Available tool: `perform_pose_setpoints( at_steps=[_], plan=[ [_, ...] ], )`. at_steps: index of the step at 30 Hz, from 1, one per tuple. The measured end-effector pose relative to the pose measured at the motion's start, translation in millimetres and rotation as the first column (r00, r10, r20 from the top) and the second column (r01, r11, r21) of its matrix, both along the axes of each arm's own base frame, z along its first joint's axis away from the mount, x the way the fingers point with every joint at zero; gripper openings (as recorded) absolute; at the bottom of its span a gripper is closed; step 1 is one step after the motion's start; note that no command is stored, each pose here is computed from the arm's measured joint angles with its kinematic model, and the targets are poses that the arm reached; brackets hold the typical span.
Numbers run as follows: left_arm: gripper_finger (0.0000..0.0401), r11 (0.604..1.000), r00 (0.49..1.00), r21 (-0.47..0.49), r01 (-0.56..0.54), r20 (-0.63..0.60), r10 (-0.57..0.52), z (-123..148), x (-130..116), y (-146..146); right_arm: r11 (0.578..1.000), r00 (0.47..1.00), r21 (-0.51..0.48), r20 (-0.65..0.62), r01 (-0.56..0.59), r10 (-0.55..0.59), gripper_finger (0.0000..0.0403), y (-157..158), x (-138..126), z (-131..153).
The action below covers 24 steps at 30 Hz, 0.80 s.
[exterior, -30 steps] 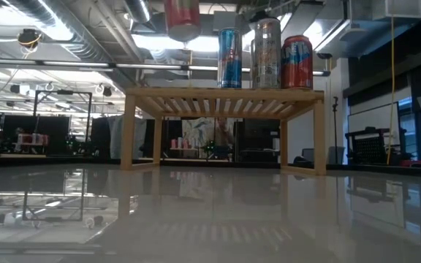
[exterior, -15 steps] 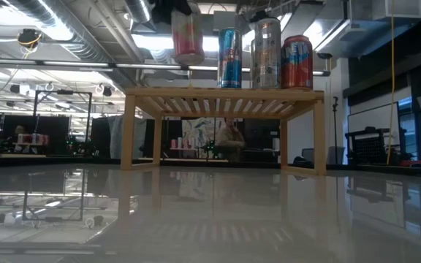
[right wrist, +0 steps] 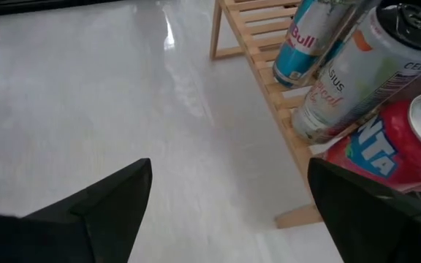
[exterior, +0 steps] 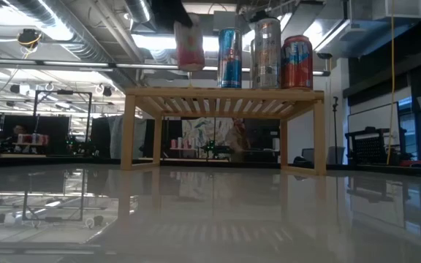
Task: Place canned beverage on shelf
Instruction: Put the top pink soda can on the shelf
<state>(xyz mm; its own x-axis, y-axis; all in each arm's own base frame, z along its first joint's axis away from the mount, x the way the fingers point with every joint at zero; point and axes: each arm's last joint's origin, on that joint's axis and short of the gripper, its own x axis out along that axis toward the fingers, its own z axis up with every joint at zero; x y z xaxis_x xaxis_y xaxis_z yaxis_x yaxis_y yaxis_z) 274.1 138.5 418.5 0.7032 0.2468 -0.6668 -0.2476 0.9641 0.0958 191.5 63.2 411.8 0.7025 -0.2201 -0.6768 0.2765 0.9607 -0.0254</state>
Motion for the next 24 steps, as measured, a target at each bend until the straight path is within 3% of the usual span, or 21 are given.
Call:
perform_pose_setpoints(
  at_steps=[18, 24],
  plan=[
    [0.0266, 0.993, 0.993, -0.093, 0.069, -0.093, -0.078, -47.5, 37.0, 31.3, 1.0, 1.0, 0.013, 0.006, 0.01, -0.01, 0.0358, 0.2, 0.5, 0.1],
    [0.0266, 0.991, 0.992, -0.097, 0.088, -0.087, -0.097, -48.5, 36.5, 34.3, 1.0, 1.0, 0.013, 0.006, 0.011, -0.011, 0.0358, 0.2, 0.5, 0.1]
  ],
)
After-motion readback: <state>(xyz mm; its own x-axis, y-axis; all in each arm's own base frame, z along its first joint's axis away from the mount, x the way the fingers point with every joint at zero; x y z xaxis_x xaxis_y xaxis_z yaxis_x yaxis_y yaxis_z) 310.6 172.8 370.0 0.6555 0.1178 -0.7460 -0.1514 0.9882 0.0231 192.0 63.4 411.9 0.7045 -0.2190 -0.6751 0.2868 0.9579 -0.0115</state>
